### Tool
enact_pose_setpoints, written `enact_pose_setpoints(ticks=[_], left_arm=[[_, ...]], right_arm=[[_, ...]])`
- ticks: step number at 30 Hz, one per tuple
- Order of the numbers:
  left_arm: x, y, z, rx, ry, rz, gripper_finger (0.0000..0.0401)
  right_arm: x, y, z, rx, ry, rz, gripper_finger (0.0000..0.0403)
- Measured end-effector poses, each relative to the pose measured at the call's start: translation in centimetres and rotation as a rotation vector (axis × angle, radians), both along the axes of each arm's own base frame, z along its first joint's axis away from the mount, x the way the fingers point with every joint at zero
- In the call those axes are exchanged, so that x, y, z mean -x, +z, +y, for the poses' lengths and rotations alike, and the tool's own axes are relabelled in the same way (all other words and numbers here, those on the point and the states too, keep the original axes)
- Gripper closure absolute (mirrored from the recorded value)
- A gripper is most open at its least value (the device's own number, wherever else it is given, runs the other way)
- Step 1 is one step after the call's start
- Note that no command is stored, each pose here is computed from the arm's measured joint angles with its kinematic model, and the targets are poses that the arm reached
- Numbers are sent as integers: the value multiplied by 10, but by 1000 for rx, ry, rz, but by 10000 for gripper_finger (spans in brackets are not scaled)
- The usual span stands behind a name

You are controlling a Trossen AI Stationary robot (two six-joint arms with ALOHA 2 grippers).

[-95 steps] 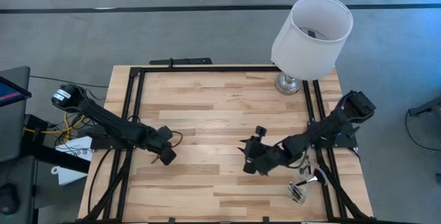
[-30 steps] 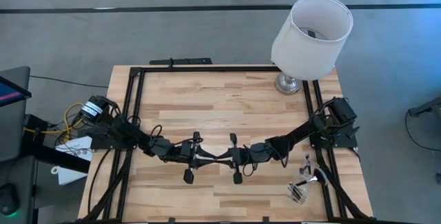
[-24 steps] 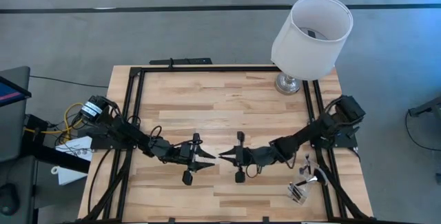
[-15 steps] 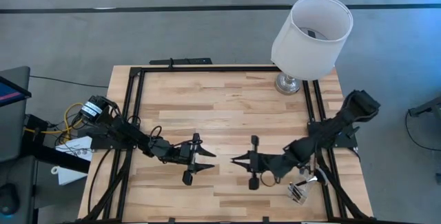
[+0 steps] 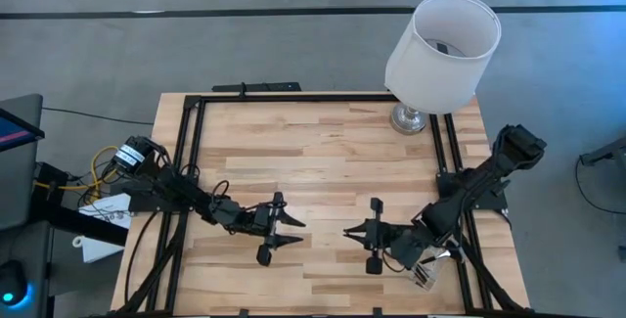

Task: Pick & Place Makeup Brushes
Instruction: Put the black eyeshadow brush into the transparent organizer

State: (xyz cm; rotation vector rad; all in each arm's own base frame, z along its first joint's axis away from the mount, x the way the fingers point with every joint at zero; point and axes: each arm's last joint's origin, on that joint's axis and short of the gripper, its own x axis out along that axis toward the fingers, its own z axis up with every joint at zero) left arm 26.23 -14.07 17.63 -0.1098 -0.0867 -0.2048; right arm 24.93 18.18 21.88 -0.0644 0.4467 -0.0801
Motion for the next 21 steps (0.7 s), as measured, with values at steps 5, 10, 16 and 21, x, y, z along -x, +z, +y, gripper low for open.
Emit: enact_pose_setpoints(ticks=[5, 10, 16, 21], left_arm=[[-1, 0, 1, 0, 4, 0, 238], [0, 0, -1, 0, -3, 0, 238], [0, 0, -1, 0, -2, 0, 238], [0, 0, -1, 0, -2, 1, 238]], right_arm=[[5, -1, 4, 1, -18, 3, 383], [15, -3, 8, -33, -23, 38, 393], [38, 2, 8, -108, -73, 95, 379], [60, 13, 9, -112, -75, 82, 394]])
